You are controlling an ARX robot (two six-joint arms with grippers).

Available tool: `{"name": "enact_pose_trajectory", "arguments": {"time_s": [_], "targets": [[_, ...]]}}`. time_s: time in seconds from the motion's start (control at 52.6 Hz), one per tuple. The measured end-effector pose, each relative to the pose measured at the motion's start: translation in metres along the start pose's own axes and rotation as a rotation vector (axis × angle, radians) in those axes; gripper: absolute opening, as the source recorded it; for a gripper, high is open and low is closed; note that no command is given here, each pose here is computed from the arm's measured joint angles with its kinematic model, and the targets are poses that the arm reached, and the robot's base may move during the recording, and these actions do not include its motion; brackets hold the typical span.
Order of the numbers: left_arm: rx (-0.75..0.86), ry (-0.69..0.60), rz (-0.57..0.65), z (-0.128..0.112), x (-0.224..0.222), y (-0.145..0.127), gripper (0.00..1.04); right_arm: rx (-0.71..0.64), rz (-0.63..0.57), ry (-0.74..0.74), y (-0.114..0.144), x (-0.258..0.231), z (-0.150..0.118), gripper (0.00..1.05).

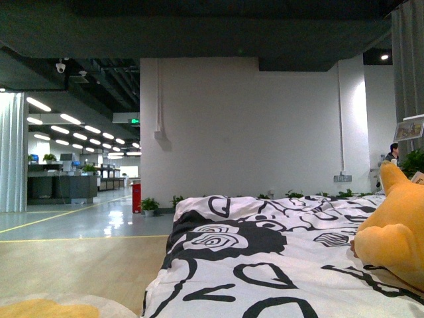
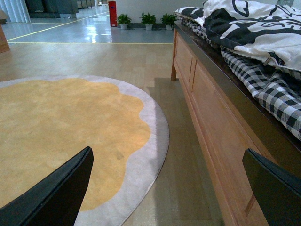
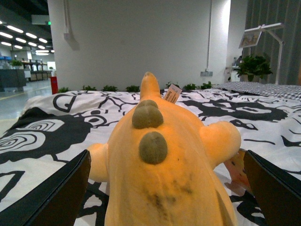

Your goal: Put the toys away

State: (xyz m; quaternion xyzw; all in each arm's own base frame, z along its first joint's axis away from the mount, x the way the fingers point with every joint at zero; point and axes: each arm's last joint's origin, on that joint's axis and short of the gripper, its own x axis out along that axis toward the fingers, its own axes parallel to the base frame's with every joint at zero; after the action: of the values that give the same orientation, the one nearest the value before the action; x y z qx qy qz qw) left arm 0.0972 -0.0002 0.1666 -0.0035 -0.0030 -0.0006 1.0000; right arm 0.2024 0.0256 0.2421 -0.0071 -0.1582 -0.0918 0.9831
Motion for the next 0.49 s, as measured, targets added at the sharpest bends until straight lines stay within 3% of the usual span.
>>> {"name": "enact_pose_trajectory", "arguments": {"time_s": [0.494], "targets": [[0.000,0.000,0.000,0.000,0.000,0.000,0.98,-0.116,0.047,-0.002,0.029,0.032,-0.010,0.98]]}}
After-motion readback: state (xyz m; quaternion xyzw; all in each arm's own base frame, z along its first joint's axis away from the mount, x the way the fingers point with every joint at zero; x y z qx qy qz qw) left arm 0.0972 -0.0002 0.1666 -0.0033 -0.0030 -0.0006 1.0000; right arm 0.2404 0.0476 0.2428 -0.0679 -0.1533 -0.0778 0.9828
